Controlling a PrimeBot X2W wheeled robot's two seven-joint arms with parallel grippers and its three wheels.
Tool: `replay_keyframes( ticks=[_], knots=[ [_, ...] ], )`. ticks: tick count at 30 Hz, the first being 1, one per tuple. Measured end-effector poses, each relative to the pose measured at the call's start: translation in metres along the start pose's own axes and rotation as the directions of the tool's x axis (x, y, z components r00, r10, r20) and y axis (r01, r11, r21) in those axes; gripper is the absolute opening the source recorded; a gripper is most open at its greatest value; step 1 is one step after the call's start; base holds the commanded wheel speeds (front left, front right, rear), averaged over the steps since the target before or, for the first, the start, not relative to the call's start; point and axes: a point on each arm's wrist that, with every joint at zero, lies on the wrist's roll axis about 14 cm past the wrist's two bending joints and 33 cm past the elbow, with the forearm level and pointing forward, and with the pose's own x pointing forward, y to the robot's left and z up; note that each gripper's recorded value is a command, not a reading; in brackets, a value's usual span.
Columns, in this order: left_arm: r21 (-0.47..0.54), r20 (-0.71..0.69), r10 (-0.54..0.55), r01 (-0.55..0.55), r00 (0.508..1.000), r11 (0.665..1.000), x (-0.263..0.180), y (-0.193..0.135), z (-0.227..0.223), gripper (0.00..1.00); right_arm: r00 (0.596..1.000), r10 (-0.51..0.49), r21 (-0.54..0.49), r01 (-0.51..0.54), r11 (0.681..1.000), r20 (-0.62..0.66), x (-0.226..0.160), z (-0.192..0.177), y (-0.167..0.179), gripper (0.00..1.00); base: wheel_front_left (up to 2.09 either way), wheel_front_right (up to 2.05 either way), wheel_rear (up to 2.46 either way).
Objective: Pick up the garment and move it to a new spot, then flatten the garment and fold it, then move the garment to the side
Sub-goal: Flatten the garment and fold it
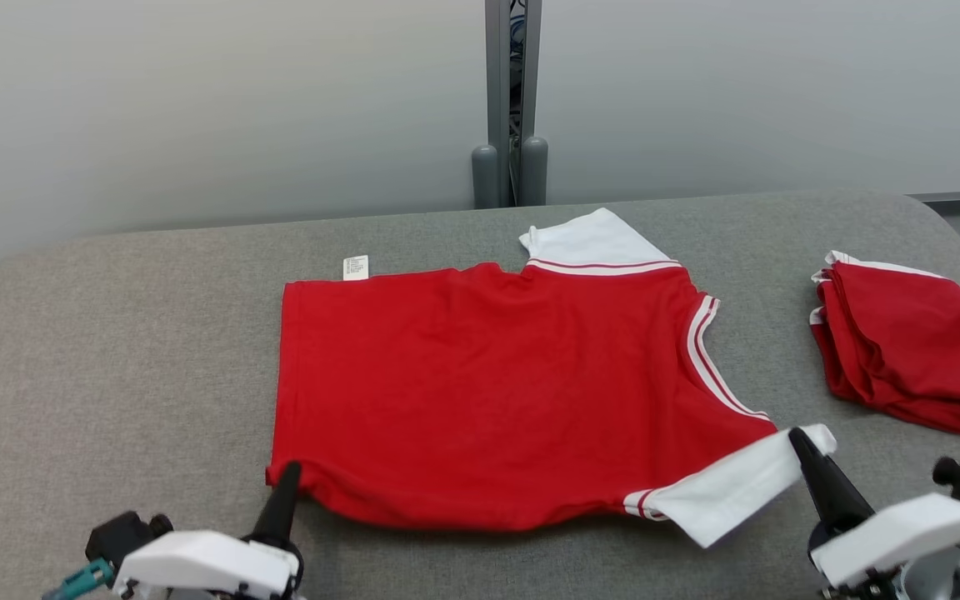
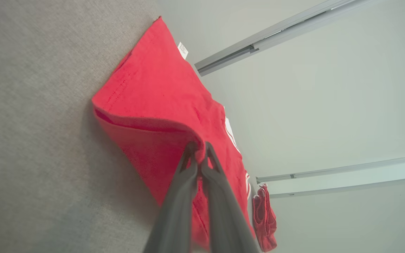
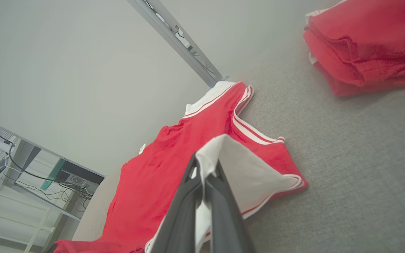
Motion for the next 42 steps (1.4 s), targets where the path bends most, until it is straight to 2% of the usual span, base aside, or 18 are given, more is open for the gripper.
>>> replay_keyframes(
  ticks=[7, 13, 21, 28, 29, 30, 31, 32, 42],
  knots=[
    [-0.015, 0.046, 0.073, -0.073, 0.996, 0.997, 0.034, 0.009, 0.016, 0.0, 0.998, -0.029, -0.023, 0.028, 0.999, -0.053, 0.037, -0.002, -0.003, 0.0, 0.0, 0.0, 0.0],
    [0.042, 0.022, 0.107, -0.108, 0.994, 0.993, 0.063, 0.013, 0.013, 0.0, 0.992, -0.047, -0.042, 0.043, 0.998, -0.118, 0.069, -0.01, -0.001, 0.0, 0.0, 0.0, 0.0],
    [0.064, 0.028, 0.158, -0.16, 0.987, 0.985, 0.091, 0.03, 0.019, 0.0, 0.978, -0.065, -0.103, 0.045, 0.994, -0.199, 0.11, -0.025, 0.004, 0.0, 0.0, 0.0, 0.0],
    [0.123, 0.017, 0.184, -0.185, 0.983, 0.975, 0.098, 0.038, 0.018, 0.0, 0.968, -0.082, -0.14, 0.05, 0.989, -0.236, 0.128, -0.032, 0.005, 0.0, 0.0, 0.0, 0.0],
    [0.13, 0.014, 0.184, -0.185, 0.983, 0.974, 0.099, 0.038, 0.017, 0.22, 0.969, -0.082, -0.146, 0.049, 0.988, -0.233, 0.131, -0.03, 0.006, 0.05, 0.0, 0.0, 0.0],
    [0.137, 0.012, 0.181, -0.181, 0.983, 0.974, 0.1, 0.037, 0.017, 0.44, 0.97, -0.081, -0.15, 0.047, 0.988, -0.229, 0.133, -0.029, 0.008, 0.28, 0.0, 0.0, 0.0],
    [0.147, 0.009, 0.179, -0.178, 0.984, 0.973, 0.1, 0.036, 0.017, 0.75, 0.972, -0.077, -0.152, 0.044, 0.987, -0.223, 0.135, -0.027, 0.01, 0.62, 0.0, 0.0, 0.0],
    [0.153, 0.008, 0.179, -0.178, 0.984, 0.972, 0.1, 0.037, 0.017, 1.0, 0.973, -0.071, -0.152, 0.038, 0.988, -0.218, 0.137, -0.025, 0.013, 1.0, 0.0, 0.0, 0.0],
    [0.22, 0.023, 0.162, -0.163, 0.987, 0.962, 0.097, 0.035, 0.028, 1.0, 0.997, 0.004, -0.123, -0.013, 0.992, -0.072, 0.15, 0.005, 0.039, 1.0, 0.0, 0.0, 0.0]
  ],
)
